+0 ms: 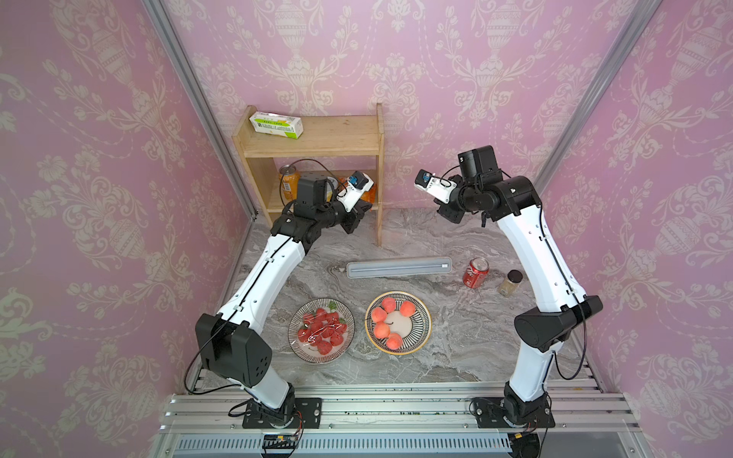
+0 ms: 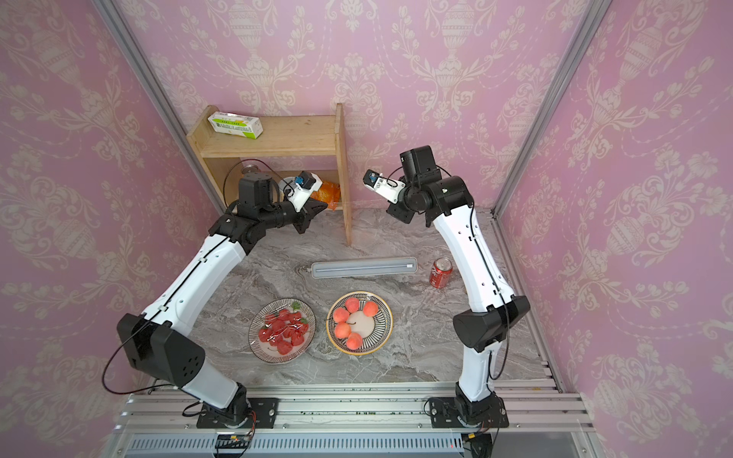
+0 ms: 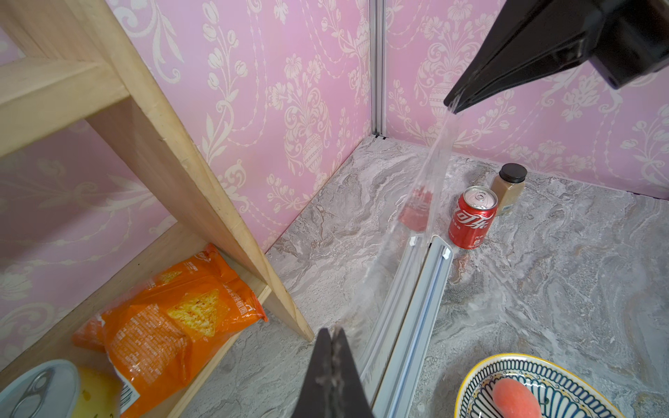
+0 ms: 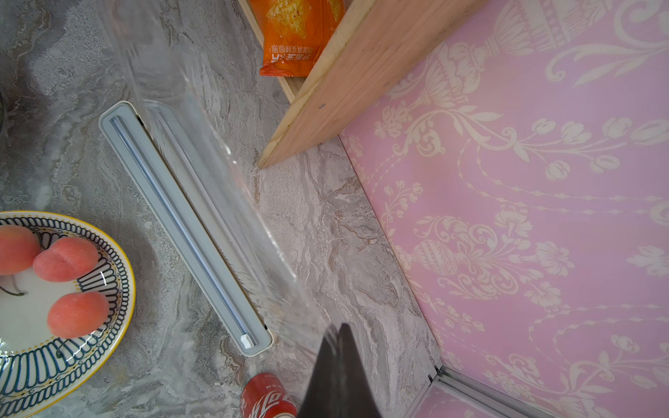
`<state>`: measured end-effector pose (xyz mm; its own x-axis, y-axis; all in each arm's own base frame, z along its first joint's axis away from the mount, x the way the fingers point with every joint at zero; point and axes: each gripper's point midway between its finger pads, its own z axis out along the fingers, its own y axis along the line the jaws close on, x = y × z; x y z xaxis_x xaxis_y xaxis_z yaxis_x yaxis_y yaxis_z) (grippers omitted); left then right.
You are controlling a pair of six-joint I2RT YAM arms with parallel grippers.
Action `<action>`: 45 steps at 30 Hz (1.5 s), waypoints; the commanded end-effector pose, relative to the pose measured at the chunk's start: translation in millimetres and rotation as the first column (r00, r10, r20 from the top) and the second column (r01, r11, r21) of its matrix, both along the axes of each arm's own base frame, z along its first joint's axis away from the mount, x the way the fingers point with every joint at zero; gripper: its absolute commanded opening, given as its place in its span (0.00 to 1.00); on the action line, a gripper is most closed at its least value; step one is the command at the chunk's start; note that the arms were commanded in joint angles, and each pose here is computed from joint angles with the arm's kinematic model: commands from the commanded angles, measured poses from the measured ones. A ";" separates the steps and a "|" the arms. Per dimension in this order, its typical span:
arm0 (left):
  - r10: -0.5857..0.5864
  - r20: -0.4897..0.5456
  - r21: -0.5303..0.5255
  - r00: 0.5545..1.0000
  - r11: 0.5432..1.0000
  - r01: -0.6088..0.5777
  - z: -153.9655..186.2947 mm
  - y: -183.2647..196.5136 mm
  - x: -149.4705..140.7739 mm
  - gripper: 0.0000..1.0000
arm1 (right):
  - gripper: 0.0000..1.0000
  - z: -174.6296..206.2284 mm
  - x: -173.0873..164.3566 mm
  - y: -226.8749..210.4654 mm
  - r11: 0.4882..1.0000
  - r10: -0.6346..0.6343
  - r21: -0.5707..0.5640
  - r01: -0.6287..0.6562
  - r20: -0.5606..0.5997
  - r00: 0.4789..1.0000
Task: Wrap the plate with plastic wrap
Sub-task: Pull the plastic wrap from the plastic wrap cutting box.
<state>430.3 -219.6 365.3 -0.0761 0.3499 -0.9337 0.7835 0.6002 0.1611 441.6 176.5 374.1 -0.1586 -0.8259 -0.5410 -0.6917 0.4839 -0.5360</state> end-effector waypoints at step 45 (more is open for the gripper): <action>-0.006 -0.009 -0.013 1.000 1.000 0.006 0.1 -4.4 -78.6 0.00 | 0.00 -35.8 -33.4 -6.3 0.998 -0.042 0.045 0.043 -0.029 0.999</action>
